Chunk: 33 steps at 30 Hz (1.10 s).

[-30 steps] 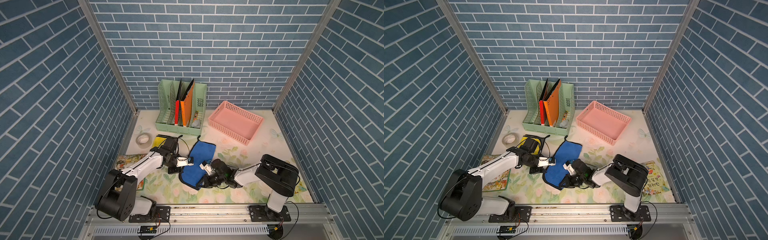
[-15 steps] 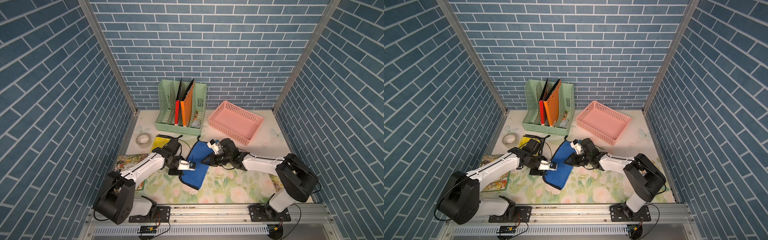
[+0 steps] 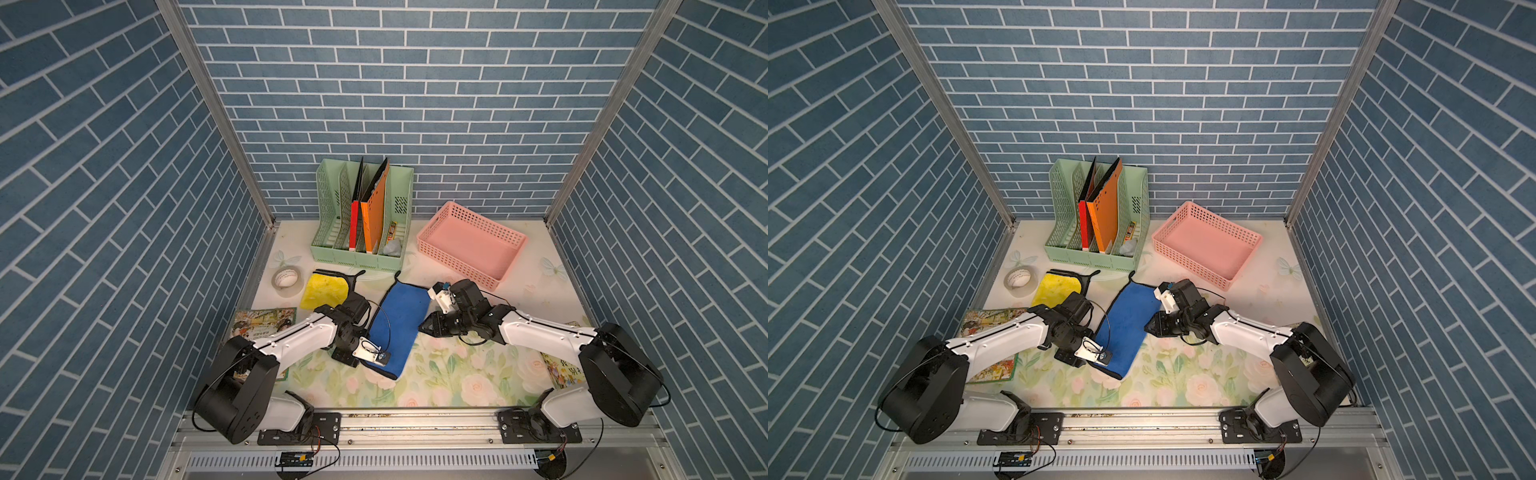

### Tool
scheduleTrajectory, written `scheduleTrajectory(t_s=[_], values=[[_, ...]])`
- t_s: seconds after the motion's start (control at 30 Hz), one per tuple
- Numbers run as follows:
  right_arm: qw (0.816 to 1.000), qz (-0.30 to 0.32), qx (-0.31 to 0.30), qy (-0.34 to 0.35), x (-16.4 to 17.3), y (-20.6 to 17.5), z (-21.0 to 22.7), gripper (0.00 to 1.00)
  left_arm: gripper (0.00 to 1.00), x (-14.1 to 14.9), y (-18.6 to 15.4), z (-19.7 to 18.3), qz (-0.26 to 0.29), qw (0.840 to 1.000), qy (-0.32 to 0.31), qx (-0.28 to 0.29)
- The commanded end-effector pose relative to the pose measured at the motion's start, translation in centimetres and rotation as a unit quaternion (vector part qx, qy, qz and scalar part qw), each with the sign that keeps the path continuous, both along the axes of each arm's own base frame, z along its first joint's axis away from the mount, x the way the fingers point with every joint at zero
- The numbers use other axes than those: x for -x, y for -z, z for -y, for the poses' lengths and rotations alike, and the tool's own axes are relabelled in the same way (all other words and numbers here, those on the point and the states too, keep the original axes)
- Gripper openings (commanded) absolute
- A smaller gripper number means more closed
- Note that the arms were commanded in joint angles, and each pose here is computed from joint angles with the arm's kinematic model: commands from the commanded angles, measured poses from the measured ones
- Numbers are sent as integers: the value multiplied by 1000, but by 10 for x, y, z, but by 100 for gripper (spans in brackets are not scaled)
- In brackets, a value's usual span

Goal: Fold the square dishcloth
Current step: Fold the cleaning item at the center of the board.

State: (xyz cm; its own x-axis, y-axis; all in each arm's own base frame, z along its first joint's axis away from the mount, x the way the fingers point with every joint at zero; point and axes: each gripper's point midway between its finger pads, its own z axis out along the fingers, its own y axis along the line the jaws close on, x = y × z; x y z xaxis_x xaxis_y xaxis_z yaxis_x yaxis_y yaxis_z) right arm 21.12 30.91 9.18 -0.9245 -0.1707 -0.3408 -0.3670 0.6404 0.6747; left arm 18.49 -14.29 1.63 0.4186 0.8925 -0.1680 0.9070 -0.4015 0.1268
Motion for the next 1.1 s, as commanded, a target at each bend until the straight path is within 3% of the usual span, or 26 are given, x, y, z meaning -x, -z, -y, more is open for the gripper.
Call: scheduleTrajectory(t_s=[0.0,0.23,0.3,0.4,0.57,0.63,0.77,0.83,0.97,1.07], values=[[1000,11,17,1,-2,4,5,30,54,13,11,-10,-6,999,20,-27],[1000,25,18,-5,-7,-1,1,31,46,4,25,-4,37,999,5,-15],[999,35,21,-11,-7,-6,2,33,30,5,28,-4,38,999,2,-12],[997,70,19,-24,-9,-26,3,36,14,10,21,4,11,1000,-4,3],[984,170,31,-46,-11,-51,13,40,6,16,5,15,-55,998,-34,16],[961,261,47,-72,-6,-68,17,45,5,15,-11,24,-96,993,-57,39],[870,456,62,-178,42,-97,10,63,1,14,-47,41,-191,973,-98,85],[831,511,68,-207,59,-103,16,67,0,11,-62,48,-233,959,-117,109],[775,579,68,-242,84,-108,20,73,0,7,-80,52,-301,933,-148,131],[722,630,79,-275,108,-102,13,75,0,4,-83,54,-328,922,-161,128]])
